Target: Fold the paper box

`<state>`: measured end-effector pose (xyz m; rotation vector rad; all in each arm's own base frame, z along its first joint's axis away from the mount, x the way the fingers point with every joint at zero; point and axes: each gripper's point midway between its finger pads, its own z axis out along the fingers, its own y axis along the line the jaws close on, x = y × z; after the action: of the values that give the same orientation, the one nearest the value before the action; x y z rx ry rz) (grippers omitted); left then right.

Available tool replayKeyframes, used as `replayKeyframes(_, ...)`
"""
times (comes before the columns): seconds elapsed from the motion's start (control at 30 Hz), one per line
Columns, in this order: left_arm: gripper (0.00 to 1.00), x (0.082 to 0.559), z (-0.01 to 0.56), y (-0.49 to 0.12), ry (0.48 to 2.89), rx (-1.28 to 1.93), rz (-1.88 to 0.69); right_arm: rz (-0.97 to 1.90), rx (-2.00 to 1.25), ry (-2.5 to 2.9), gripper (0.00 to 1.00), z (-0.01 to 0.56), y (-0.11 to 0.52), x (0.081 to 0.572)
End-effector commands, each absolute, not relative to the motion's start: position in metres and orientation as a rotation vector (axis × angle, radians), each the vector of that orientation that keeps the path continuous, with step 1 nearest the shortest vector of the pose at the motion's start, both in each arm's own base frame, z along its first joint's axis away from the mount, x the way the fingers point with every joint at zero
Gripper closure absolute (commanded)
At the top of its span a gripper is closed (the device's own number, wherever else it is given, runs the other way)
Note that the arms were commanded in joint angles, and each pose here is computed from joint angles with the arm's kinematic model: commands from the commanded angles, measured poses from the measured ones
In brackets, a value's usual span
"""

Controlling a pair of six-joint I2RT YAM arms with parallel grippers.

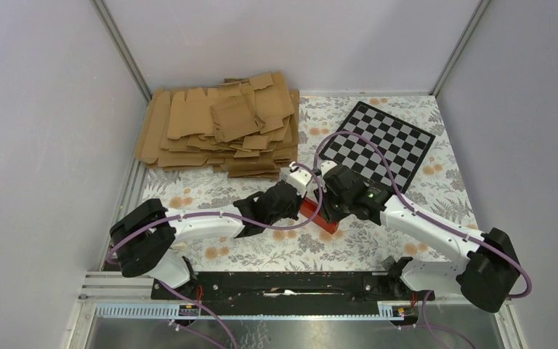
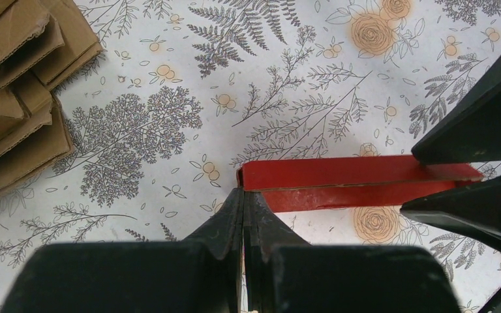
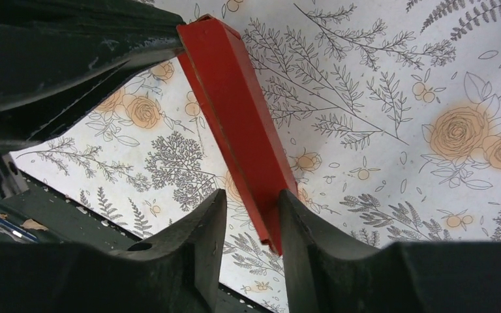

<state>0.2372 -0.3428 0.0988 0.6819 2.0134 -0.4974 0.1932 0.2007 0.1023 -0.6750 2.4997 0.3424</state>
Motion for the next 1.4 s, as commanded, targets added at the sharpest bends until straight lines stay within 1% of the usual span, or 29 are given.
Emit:
replayKeyframes(0.0, 1.0, 0.233, 0.096, -0.349, 2.016, 0.683, -0.529, 0.324, -0.68, 2.521, 0.63, 0.094, 0.203, 0.192)
replayKeyframes(0.03, 1.0, 0.233, 0.096, -0.349, 2.017, 0.685, -0.531, 0.313, -0.671, 2.527, 0.65, 0.092, 0.202, 0.192)
replayKeyframes(0.1, 1.0, 0.234, 0.096, -0.35, 2.017, 0.685, -0.532, 0.303, -0.66, 2.533, 0.76, 0.091, 0.201, 0.192)
replayKeyframes(0.13, 1.0, 0.234, 0.094, -0.351, 2.018, 0.687, -0.53, 0.301, -0.652, 2.534, 0.79, 0.091, 0.2, 0.192)
replayKeyframes(0.2, 1.0, 0.234, 0.094, -0.352, 2.016, 0.687, -0.534, 0.294, -0.643, 2.539, 0.83, 0.089, 0.199, 0.192)
replayKeyframes(0.27, 1.0, 0.234, 0.092, -0.352, 2.011, 0.68, -0.542, 0.285, -0.625, 2.547, 0.83, 0.088, 0.197, 0.192)
replayKeyframes(0.3, 1.0, 0.235, 0.091, -0.353, 2.001, 0.671, -0.552, 0.279, -0.617, 2.553, 0.81, 0.087, 0.196, 0.192)
replayKeyframes(0.37, 1.0, 0.234, 0.088, -0.353, 1.995, 0.666, -0.564, 0.269, -0.592, 2.555, 0.66, 0.088, 0.194, 0.192)
replayKeyframes(0.43, 1.0, 0.234, 0.086, -0.354, 1.997, 0.669, -0.567, 0.282, -0.571, 2.544, 0.58, 0.092, 0.195, 0.192)
replayKeyframes(0.47, 1.0, 0.234, 0.086, -0.355, 1.999, 0.672, -0.566, 0.296, -0.565, 2.534, 0.54, 0.096, 0.196, 0.192)
replayKeyframes(0.67, 1.0, 0.234, 0.088, -0.357, 1.989, 0.679, -0.573, 0.358, -0.579, 2.498, 0.43, 0.107, 0.205, 0.194)
replayKeyframes(0.73, 1.0, 0.233, 0.089, -0.358, 1.98, 0.683, -0.582, 0.335, -0.586, 2.515, 0.29, 0.103, 0.205, 0.195)
replayKeyframes(0.77, 1.0, 0.234, 0.088, -0.358, 1.974, 0.683, -0.585, 0.315, -0.591, 2.527, 0.24, 0.1, 0.204, 0.196)
replayKeyframes(0.83, 1.0, 0.234, 0.089, -0.359, 1.96, 0.687, -0.588, 0.274, -0.595, 2.536, 0.22, 0.098, 0.202, 0.197)
replayKeyframes(0.93, 1.0, 0.235, 0.09, -0.359, 1.944, 0.694, -0.586, 0.242, -0.599, 2.534, 0.23, 0.096, 0.2, 0.199)
replayKeyframes(1.03, 1.0, 0.236, 0.09, -0.359, 1.924, 0.685, -0.596, 0.232, -0.603, 2.552, 0.28, 0.09, 0.2, 0.196)
replayKeyframes(1.13, 1.0, 0.235, 0.091, -0.359, 1.915, 0.677, -0.619, 0.213, -0.594, 2.584, 0.3, 0.081, 0.198, 0.192)
replayKeyframes(1.3, 1.0, 0.234, 0.094, -0.359, 1.921, 0.66, -0.639, 0.193, -0.547, 2.611, 0.44, 0.073, 0.193, 0.189)
replayKeyframes(1.37, 1.0, 0.234, 0.095, -0.357, 1.926, 0.65, -0.645, 0.199, -0.53, 2.615, 0.52, 0.071, 0.192, 0.187)
